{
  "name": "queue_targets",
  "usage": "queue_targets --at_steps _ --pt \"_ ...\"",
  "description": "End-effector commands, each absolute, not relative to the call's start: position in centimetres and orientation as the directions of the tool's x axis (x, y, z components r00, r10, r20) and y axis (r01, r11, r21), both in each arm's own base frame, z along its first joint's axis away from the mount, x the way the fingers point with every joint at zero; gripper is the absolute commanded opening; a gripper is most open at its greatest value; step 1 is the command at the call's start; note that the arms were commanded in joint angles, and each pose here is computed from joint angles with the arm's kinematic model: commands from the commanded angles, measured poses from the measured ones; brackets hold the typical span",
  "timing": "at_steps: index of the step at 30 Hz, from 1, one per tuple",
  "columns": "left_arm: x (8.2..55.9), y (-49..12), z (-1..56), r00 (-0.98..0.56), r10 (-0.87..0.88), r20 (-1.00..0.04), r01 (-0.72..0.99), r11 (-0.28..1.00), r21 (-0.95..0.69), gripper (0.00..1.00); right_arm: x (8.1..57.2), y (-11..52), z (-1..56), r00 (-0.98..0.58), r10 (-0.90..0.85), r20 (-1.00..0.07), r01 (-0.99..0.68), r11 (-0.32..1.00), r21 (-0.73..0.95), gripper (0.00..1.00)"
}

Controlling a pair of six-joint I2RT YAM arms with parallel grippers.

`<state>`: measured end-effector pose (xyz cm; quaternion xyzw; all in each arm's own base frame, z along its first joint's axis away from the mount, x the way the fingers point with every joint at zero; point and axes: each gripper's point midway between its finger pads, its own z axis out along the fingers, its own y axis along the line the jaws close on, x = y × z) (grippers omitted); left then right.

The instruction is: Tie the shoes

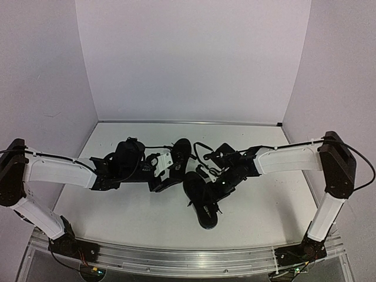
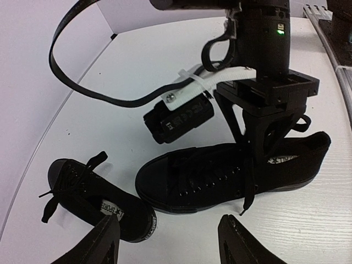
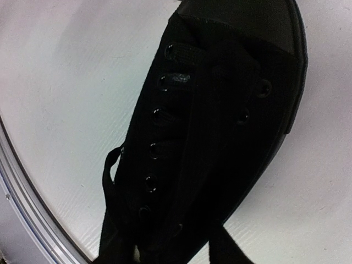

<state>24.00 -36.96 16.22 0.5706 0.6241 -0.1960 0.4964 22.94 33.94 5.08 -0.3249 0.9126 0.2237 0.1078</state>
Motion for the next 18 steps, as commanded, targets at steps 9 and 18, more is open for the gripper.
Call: queue_targets --at_steps 9,18 --pt "26.7 -35.0 19.7 0.164 0.436 -0.885 0.825 0.431 0.365 0.64 26.0 33.8 12.1 -0.816 -0.285 -0.502 -0.504 0.777 0.378 0.0" --pt "27.9 -34.5 19.8 0.137 0.419 -0.898 0.796 0.493 0.351 0.69 32.2 28.4 17.8 -0.782 0.028 -0.623 -0.286 0.872 0.398 0.0"
